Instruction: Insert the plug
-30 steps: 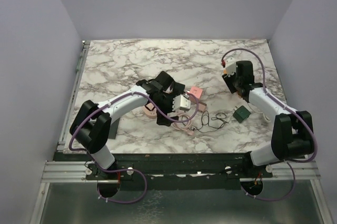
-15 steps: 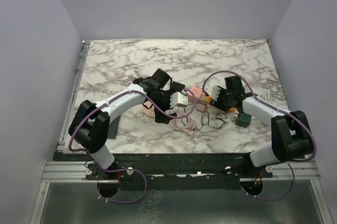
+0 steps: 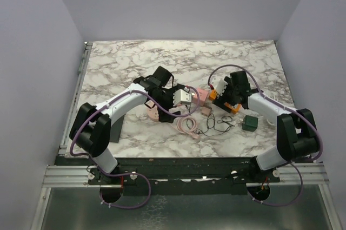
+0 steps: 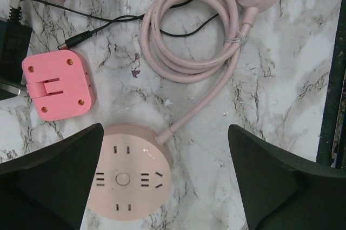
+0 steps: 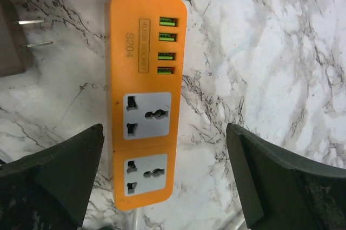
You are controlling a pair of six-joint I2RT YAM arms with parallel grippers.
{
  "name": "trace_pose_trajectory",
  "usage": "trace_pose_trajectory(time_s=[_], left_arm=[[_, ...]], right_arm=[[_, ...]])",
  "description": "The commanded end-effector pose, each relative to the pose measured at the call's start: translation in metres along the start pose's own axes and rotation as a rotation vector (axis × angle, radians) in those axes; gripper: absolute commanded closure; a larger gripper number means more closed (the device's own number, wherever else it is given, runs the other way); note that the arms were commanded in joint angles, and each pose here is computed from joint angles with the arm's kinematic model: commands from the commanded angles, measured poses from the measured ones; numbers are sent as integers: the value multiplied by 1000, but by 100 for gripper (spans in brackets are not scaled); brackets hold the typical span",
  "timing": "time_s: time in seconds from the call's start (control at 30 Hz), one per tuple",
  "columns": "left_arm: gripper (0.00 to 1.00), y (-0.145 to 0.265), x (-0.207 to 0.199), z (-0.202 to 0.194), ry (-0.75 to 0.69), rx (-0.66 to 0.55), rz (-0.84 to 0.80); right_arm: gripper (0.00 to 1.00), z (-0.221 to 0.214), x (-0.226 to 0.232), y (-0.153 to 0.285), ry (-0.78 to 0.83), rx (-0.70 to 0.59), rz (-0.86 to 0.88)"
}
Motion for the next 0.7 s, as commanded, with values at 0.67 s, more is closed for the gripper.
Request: trace_pose_trajectory(time_s=[0.67], left_arm=[[1,8,3,-5,13,1,23]], right_arm=[[13,34,16,18,-1499,49,-467]])
Point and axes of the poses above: each gripper's point midway between its finger pads, its own y axis back along the fingers, its own x axis along the line the jaws close on, z = x × y, the point moved 9 cm from there along y, back along the fingers, and after that the axes turned 6 degrees about -y, right-handed, at the moved point
